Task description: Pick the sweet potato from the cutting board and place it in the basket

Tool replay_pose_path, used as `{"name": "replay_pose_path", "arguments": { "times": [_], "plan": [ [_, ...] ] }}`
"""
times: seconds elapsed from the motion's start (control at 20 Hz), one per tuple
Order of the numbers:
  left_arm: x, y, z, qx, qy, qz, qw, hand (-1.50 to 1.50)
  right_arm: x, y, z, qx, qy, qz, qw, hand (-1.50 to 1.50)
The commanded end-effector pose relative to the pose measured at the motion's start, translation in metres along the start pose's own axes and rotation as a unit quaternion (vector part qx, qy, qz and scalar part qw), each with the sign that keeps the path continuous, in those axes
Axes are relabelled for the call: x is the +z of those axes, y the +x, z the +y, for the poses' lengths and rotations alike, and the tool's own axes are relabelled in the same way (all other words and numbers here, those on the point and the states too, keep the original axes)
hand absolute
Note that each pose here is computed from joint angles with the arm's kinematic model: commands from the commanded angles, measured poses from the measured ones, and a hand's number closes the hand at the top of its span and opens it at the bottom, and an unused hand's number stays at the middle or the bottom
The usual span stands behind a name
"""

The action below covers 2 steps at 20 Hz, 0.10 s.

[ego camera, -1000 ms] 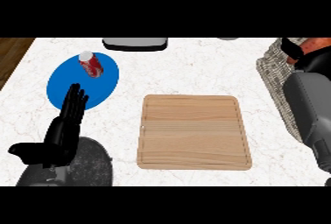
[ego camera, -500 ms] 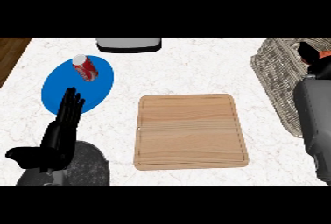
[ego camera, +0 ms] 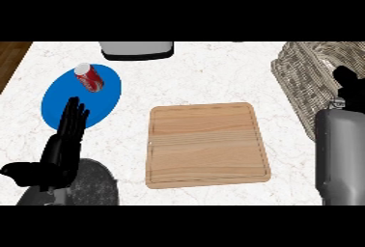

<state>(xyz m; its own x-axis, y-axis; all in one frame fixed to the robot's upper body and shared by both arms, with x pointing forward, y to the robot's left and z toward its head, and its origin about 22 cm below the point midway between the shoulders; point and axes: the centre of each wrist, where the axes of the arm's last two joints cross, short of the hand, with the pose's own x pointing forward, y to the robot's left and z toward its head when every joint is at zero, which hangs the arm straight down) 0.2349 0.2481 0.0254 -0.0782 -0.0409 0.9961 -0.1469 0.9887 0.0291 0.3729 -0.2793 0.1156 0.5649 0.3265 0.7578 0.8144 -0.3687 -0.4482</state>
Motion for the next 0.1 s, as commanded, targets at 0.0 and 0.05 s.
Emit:
{"name": "replay_pose_path", "arguments": {
  "times": [0.0, 0.05],
  "plan": [
    [0.001, -0.003, 0.000, 0.006, 0.003, 0.000, 1.0000, 0.00, 0.001, -0.005, -0.047, -0.007, 0.004, 0.055, 0.998, -1.50],
    [0.005, 0.003, -0.005, 0.003, 0.001, 0.002, 1.0000, 0.00, -0.001, 0.005, -0.060, -0.012, 0.002, 0.050, 0.999, -1.50]
  ]
}}
